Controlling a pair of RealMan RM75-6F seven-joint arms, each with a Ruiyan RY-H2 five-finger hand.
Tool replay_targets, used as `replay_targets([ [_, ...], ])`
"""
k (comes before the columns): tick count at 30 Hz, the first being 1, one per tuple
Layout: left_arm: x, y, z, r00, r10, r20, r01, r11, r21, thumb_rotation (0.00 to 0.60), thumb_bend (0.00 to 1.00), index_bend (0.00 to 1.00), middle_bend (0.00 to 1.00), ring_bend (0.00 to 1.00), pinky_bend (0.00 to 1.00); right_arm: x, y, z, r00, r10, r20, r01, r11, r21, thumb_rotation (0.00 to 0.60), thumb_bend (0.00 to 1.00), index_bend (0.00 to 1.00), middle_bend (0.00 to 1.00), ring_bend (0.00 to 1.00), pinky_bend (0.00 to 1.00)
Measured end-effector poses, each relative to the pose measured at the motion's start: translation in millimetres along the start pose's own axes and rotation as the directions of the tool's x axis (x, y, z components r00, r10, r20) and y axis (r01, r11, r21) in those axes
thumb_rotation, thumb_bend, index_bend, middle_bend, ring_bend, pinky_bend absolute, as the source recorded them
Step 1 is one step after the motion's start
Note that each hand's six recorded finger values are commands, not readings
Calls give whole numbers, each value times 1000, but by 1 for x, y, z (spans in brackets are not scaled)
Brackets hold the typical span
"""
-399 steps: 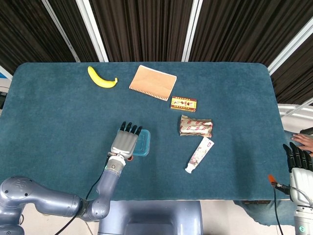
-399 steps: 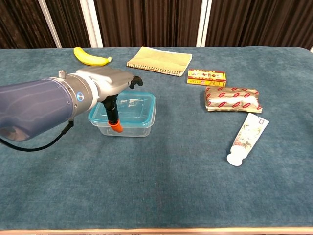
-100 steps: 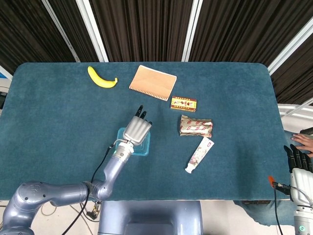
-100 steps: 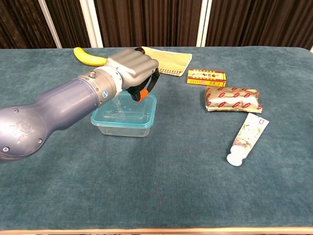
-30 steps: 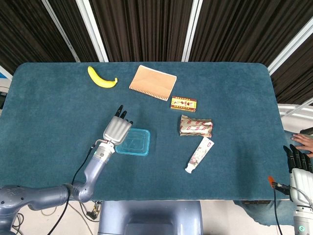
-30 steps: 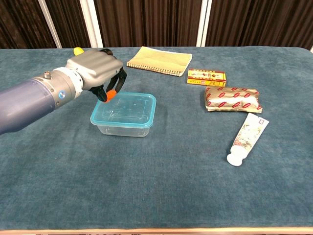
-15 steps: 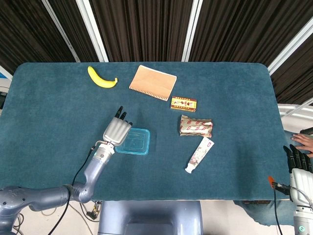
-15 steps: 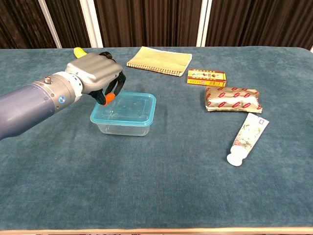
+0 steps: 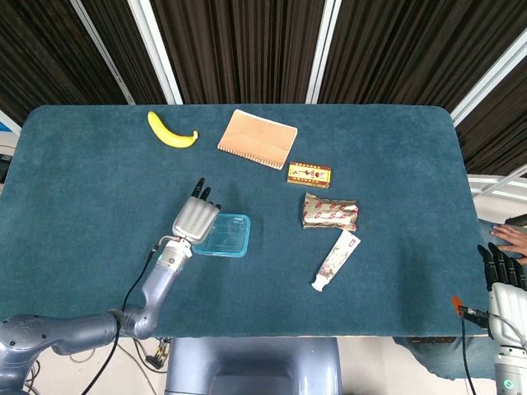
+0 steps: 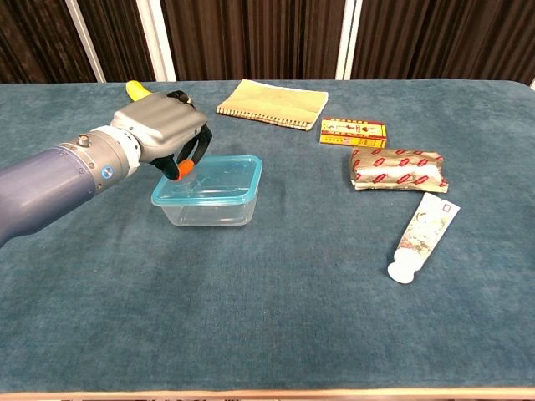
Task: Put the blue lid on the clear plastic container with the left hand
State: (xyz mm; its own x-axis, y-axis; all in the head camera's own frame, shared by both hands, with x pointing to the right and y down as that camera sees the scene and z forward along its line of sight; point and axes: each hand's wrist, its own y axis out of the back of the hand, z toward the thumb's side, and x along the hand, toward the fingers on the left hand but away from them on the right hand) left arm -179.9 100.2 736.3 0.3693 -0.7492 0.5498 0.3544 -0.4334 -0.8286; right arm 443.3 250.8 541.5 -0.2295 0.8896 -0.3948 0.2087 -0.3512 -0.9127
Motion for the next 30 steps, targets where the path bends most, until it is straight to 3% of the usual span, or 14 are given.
replay_targets([
  [30, 1, -17, 9, 1000, -25, 15, 24, 999, 28, 600, 488, 651, 565, 164, 40, 0, 1, 0, 1000, -4, -1, 4, 1000, 0, 600, 268, 52, 0, 0, 0],
])
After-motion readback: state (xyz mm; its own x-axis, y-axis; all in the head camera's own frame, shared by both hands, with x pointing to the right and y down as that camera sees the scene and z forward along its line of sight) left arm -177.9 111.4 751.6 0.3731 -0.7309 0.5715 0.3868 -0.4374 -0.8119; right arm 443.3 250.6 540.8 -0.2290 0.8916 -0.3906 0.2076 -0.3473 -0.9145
